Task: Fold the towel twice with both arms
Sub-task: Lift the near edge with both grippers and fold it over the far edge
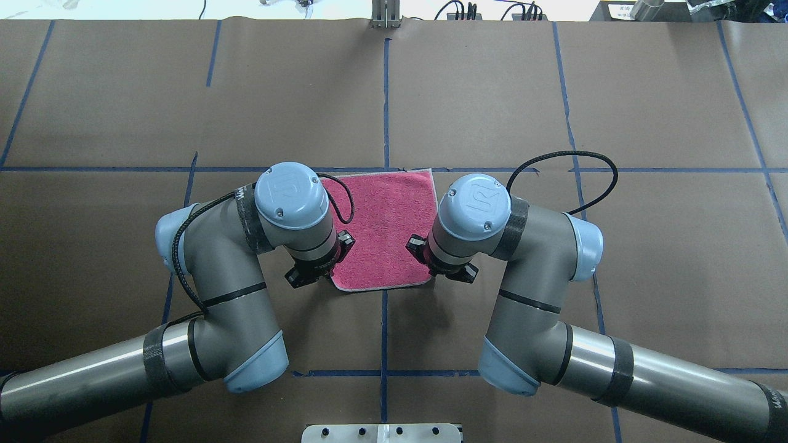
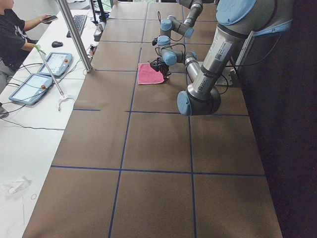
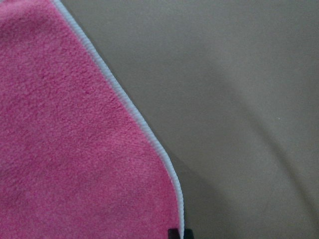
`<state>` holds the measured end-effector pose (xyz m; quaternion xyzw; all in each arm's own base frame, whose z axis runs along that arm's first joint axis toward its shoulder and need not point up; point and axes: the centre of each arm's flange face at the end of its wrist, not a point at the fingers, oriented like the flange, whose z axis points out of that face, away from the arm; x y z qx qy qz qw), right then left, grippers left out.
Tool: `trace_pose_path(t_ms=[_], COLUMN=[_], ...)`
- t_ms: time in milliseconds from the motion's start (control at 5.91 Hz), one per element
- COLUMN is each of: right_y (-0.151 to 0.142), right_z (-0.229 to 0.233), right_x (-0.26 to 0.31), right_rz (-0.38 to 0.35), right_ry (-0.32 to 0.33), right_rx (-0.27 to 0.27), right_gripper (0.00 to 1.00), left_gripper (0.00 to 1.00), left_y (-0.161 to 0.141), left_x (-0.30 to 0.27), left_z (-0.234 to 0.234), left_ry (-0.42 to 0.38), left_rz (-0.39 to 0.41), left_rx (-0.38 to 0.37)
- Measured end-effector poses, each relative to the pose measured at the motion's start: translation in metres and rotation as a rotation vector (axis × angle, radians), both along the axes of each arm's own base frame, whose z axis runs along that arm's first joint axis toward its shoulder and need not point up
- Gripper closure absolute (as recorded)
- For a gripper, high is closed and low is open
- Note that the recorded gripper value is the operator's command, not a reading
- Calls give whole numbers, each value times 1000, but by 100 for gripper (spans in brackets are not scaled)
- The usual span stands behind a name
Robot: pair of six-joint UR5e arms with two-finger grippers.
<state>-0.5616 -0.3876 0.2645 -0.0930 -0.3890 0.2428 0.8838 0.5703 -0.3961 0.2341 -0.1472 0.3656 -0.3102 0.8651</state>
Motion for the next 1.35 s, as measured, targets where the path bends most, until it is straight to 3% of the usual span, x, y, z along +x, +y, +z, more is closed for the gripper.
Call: trace_pose_path(t_ms=[508, 1354], right_y=[8, 33], right_z=[-26, -33], right_x=[21, 29], right_rz=[5, -39], right_ry=[11, -34], right_rx=[-28, -214], right_gripper=[100, 100], left_gripper=[100, 100], left_y=[14, 35], left_x=[-21, -38], left_z=[-17, -22], left_ry=[31, 53], left_rz=[27, 97], left_rx=[-14, -89])
